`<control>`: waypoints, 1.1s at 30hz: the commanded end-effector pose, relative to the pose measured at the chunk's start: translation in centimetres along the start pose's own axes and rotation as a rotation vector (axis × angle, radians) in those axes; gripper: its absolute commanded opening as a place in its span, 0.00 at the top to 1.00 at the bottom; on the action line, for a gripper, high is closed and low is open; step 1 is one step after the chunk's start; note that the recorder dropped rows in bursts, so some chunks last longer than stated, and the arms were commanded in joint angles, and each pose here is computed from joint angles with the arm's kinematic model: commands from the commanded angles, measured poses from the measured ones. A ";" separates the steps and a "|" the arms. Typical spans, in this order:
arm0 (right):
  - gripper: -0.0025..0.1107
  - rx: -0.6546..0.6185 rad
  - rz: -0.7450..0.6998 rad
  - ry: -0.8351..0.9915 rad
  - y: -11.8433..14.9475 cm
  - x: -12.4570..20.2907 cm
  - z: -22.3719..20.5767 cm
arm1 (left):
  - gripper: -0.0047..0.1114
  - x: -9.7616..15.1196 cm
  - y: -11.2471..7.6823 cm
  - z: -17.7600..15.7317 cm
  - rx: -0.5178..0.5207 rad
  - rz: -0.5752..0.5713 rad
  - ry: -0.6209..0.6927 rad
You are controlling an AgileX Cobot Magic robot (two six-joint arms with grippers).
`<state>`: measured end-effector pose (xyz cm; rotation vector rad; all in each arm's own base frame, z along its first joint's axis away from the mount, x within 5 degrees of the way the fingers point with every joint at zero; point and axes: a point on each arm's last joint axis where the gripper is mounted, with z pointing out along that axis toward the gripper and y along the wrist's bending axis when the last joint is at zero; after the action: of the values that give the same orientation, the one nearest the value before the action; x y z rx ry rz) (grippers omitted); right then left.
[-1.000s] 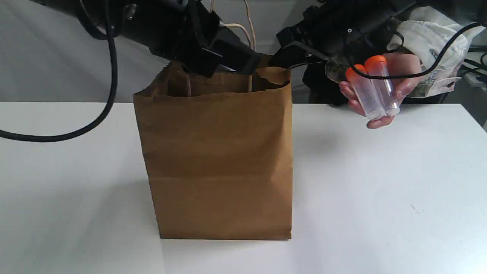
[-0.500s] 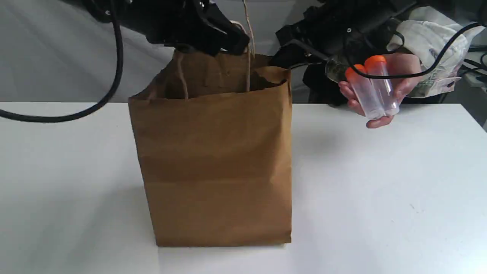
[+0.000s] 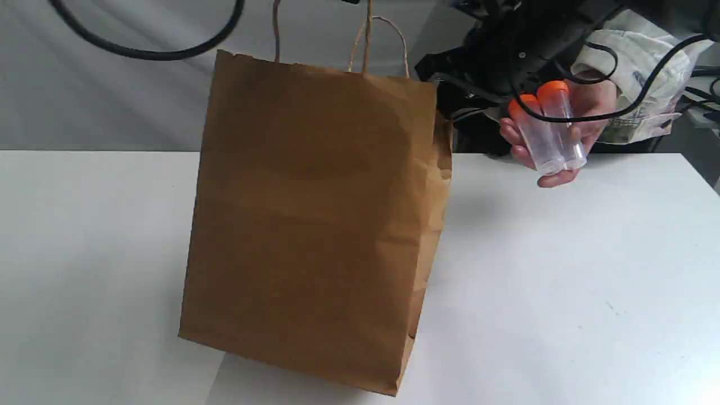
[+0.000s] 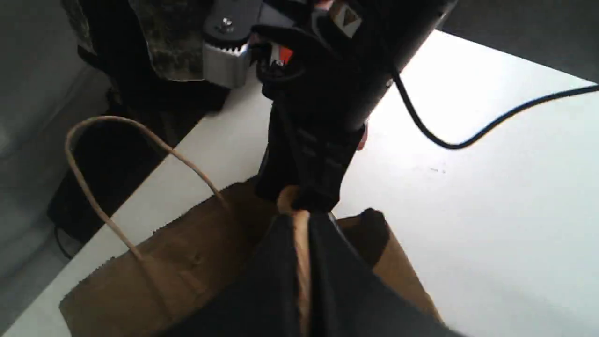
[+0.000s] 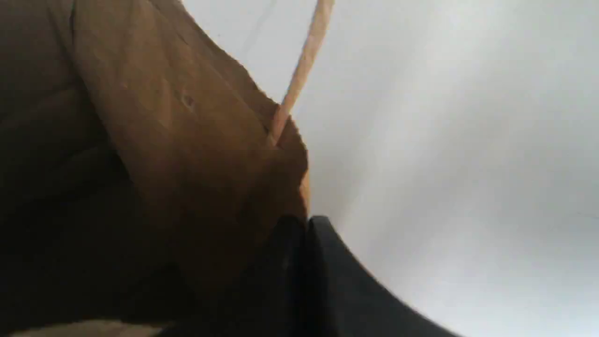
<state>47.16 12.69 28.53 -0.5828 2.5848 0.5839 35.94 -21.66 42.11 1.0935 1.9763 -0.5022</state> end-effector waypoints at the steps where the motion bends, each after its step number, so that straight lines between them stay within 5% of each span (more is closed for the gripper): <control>1: 0.98 0.028 0.010 0.012 -0.2 0.1 0.1 | 0.96 -1.0 0.0 0.3 -0.007 -0.028 -0.025; 33: 0.98 0.043 0.021 0.016 -0.3 0.1 0.1 | 0.96 -0.8 0.1 0.5 -0.001 -0.039 0.015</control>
<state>47.26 12.33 28.28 -0.5439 2.6150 0.5340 36.66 -22.24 42.12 1.0731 2.0219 -0.5125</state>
